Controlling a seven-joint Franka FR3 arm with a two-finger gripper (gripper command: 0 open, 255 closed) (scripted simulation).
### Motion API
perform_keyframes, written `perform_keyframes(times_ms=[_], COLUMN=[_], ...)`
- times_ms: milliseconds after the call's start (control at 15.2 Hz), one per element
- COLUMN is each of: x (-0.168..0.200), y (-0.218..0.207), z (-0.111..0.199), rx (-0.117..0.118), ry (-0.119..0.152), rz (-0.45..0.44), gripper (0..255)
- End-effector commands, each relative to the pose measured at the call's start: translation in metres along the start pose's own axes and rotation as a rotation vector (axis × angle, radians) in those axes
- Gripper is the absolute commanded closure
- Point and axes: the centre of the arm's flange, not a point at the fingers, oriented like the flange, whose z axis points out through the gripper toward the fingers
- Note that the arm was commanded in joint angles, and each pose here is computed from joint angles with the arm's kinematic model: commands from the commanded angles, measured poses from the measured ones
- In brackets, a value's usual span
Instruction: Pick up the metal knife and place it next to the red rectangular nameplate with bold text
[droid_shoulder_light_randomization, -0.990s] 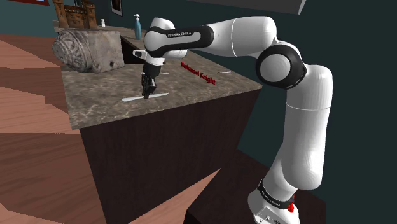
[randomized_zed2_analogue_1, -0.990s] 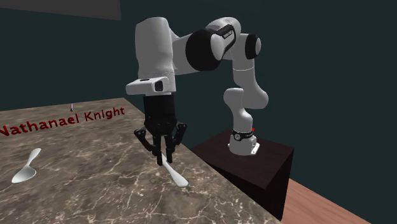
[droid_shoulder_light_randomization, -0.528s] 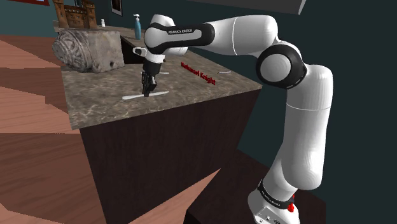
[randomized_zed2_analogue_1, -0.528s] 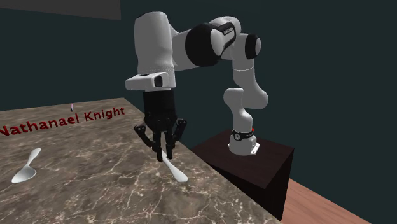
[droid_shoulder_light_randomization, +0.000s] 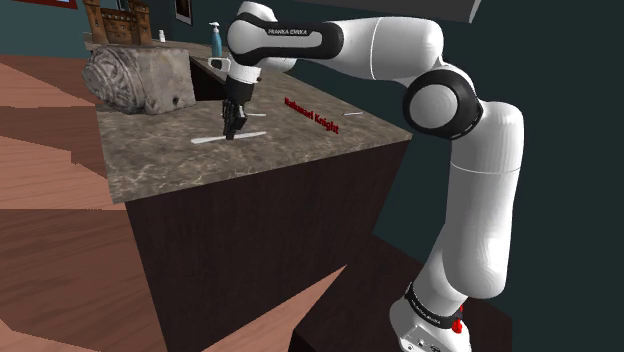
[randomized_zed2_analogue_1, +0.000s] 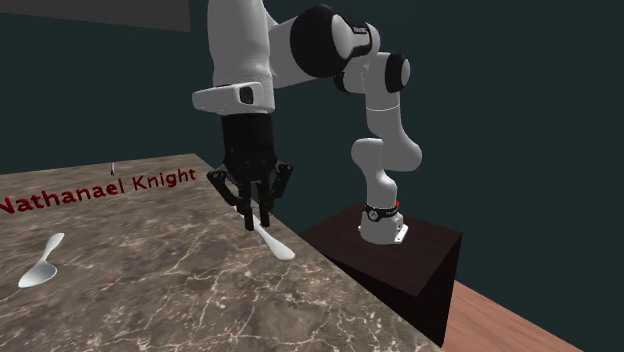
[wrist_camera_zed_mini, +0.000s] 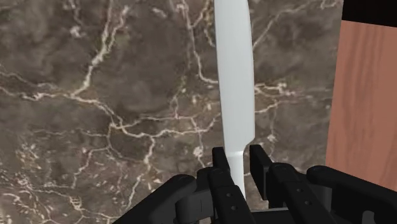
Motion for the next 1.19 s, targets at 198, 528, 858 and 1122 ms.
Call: perform_keyframes(times_ms=[198, 528, 858, 1122], x=[0.004, 0.01, -0.027, -0.078], y=[0.001, 0.002, -0.002, -0.008], z=[-0.026, -0.052, -0.07, -0.081], rx=[0.0, 0.0, 0.0, 0.0], ry=[0.0, 0.0, 0.0, 0.0], rz=[0.0, 0.0, 0.0, 0.0], gripper=[255, 255, 255, 255])
